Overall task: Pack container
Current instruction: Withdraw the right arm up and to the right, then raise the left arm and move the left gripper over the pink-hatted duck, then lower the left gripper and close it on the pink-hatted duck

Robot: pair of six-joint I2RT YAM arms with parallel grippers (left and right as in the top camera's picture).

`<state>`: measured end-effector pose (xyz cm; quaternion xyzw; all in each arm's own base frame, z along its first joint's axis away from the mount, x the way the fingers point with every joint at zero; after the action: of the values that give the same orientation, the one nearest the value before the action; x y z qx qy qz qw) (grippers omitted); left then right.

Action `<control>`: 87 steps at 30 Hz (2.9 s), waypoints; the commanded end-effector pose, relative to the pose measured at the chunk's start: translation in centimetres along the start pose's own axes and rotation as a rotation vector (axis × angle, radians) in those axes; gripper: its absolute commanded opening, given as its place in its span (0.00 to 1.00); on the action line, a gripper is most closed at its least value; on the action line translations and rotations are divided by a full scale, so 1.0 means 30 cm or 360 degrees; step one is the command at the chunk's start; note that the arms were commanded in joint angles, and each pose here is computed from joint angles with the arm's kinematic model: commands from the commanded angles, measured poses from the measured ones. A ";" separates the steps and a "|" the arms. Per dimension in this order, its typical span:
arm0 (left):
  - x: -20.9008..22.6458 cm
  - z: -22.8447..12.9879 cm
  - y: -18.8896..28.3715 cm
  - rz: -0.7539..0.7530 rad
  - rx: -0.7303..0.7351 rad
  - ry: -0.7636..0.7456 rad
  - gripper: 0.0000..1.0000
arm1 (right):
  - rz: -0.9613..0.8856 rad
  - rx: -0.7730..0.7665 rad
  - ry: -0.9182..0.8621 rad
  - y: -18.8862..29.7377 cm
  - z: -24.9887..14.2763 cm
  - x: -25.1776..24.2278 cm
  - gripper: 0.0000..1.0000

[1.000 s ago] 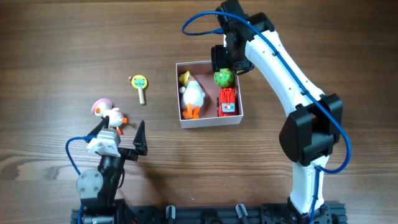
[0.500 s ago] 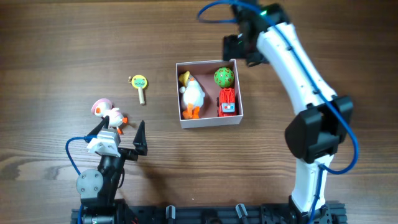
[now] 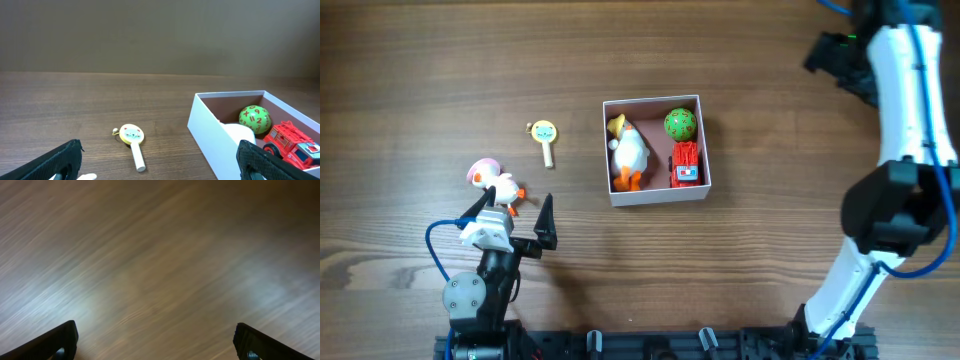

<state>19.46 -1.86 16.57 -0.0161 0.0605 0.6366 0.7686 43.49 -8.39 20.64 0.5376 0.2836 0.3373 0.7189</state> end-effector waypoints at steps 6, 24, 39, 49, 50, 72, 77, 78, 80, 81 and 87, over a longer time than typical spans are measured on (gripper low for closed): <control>-0.002 -0.004 0.000 -0.0003 0.0002 0.0009 1.00 | -0.0014 0.0029 -0.0145 -0.088 0.014 -0.114 1.00; -0.114 0.058 0.019 -0.0442 -0.0074 0.0321 1.00 | 0.0081 -0.0100 -0.0171 -0.151 0.059 -0.078 1.00; -0.188 0.643 0.036 -0.0590 -0.0058 -0.0018 1.00 | 0.0230 -0.0409 -0.0218 -0.125 0.188 -0.027 1.00; -0.031 0.651 -0.123 -0.0065 0.0611 0.0288 1.00 | 0.0230 -0.0409 -0.0219 -0.125 0.188 -0.027 1.00; 0.018 0.618 -0.125 0.0127 0.0780 0.0312 1.00 | 0.0230 -0.0409 -0.0218 -0.125 0.188 -0.027 1.00; 0.241 0.165 -0.303 0.0940 0.1847 0.0850 1.00 | 0.0230 -0.0409 -0.0218 -0.125 0.188 -0.027 1.00; 0.271 0.095 -0.327 0.1121 0.1890 0.1065 1.00 | 0.0231 -0.0410 -0.0219 -0.124 0.188 -0.027 1.00; 0.275 0.083 -0.336 0.1145 0.1890 0.1094 1.00 | 0.0231 -0.0410 -0.0218 -0.124 0.188 -0.027 1.00; 0.268 0.055 -0.351 0.1133 0.1924 0.1166 1.00 | 0.0230 -0.0409 -0.0218 -0.125 0.188 -0.027 1.00; 0.256 0.045 -0.358 0.1093 0.1950 0.1210 1.00 | 0.0231 -0.0410 -0.0218 -0.124 0.188 -0.027 1.00; 0.250 0.017 -0.346 0.1102 0.2028 0.1228 1.00 | 0.0230 -0.0409 -0.0218 -0.125 0.188 -0.027 1.00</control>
<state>30.91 3.46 15.58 0.2376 0.6625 0.6301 0.3282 48.29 -13.11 17.39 0.4855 0.1610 0.3802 0.7706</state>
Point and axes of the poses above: each gripper's point midway between its finger pads, its own y axis back along the fingers, its own x axis along the line the jaws close on, z = x × y, the point moved 5 cm from there along y, back along the fingers
